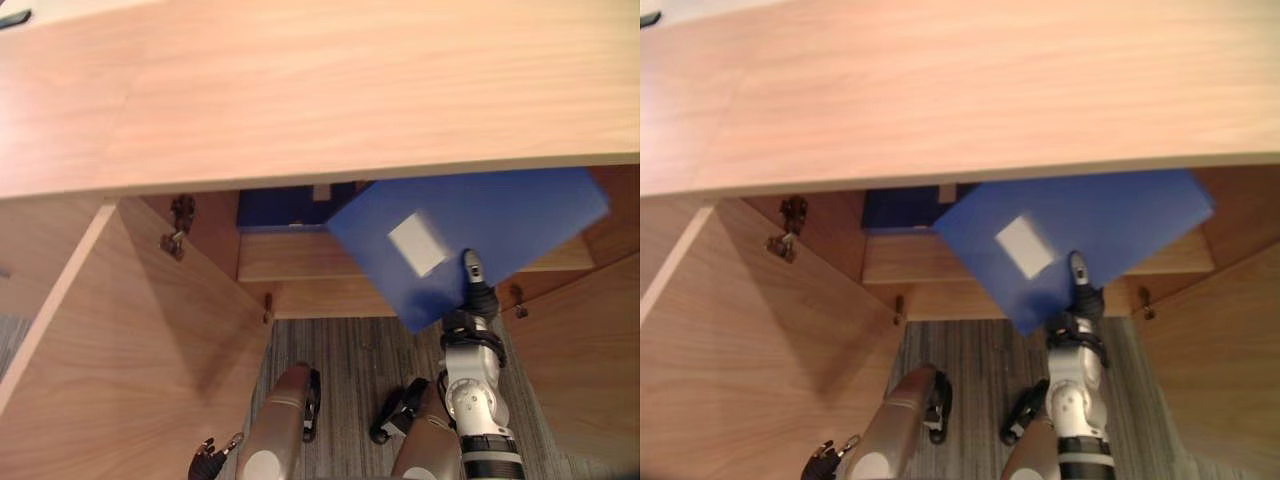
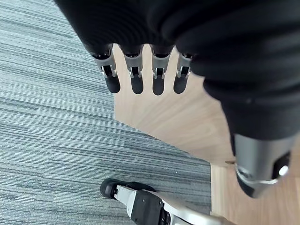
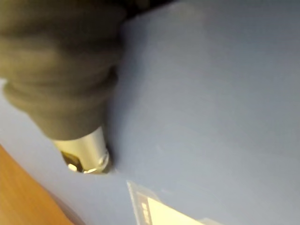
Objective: Walk over to the cabinet, pick up the folder, carry it to the office cabinet, place the folder inside the office cabinet, then close the office cabinet door
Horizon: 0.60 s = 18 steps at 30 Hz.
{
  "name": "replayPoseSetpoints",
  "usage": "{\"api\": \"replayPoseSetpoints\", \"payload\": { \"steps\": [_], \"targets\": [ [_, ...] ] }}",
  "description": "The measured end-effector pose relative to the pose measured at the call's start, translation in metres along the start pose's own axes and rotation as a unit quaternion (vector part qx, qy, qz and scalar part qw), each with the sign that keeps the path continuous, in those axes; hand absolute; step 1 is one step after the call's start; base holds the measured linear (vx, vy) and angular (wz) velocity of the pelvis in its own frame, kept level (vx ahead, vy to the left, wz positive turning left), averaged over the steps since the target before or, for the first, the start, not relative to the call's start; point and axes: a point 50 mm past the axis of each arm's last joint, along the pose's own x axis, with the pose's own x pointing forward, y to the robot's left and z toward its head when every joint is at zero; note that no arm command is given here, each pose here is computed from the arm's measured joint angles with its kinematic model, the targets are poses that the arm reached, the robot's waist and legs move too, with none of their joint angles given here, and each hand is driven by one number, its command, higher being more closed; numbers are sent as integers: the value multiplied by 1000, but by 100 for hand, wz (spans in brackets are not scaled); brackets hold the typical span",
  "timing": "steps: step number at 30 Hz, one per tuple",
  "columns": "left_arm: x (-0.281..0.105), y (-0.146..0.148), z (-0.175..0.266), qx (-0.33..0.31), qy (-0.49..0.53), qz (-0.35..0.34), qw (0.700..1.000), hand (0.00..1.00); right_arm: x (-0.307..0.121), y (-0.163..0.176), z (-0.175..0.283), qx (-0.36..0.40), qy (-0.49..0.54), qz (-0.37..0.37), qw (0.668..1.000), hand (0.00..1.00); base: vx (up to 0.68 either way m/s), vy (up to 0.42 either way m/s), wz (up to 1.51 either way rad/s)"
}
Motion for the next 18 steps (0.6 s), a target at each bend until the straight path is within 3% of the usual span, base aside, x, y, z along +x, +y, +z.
{"api": "replayPoseSetpoints", "payload": {
  "steps": [5, 11, 18],
  "targets": [
    [0, -2, 4, 3, -6, 2, 1000, 0, 16, 9, 10, 92, -44, -44, 994, 100, 1, 27, 33],
    [0, -8, 14, 1, -20, 0, 1000, 0, 49, 27, 19, 150, -60, -102, 982, 100, 13, -27, 28],
    [1, -10, 16, 9, -15, 7, 1000, 0, 75, 70, 47, 227, -104, -85, 964, 100, -13, -71, 11]
  ]
}}
